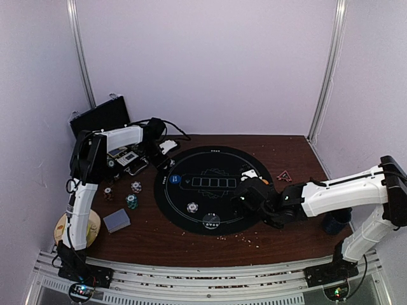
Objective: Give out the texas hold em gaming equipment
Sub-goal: Place the poker chips pile at the small blind area.
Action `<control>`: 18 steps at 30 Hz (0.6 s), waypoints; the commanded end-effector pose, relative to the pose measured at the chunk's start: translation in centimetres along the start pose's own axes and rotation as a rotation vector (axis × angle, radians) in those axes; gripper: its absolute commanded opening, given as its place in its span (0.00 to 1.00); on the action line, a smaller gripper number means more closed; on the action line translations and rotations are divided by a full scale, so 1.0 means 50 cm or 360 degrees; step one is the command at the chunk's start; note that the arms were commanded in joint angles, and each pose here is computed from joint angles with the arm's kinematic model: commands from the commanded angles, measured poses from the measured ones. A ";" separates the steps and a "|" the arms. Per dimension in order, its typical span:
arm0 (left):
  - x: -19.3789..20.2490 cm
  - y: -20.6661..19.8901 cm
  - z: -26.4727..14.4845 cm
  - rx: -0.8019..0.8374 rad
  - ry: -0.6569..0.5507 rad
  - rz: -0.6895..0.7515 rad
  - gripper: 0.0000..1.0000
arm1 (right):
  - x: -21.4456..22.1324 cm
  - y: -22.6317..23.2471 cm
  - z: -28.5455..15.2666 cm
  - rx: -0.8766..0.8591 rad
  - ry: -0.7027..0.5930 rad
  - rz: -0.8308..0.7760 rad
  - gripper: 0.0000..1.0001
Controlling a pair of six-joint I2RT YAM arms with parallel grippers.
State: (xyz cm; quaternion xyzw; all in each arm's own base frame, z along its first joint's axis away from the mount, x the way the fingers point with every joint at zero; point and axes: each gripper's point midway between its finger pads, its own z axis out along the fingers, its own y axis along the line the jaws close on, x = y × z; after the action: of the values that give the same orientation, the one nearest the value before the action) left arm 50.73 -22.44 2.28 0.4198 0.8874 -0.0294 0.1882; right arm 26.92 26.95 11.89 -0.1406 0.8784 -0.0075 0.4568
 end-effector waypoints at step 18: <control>-0.052 0.016 -0.221 -0.0165 -0.0223 0.0009 0.78 | -0.005 -0.017 -0.001 0.0049 -0.0024 0.0026 1.00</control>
State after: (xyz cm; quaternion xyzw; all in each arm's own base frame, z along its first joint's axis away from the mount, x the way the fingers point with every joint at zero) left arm 50.32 -21.68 6.93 0.4116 0.8841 -0.0135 0.2208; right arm 26.93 26.94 11.88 -0.1405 0.8784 -0.0077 0.4568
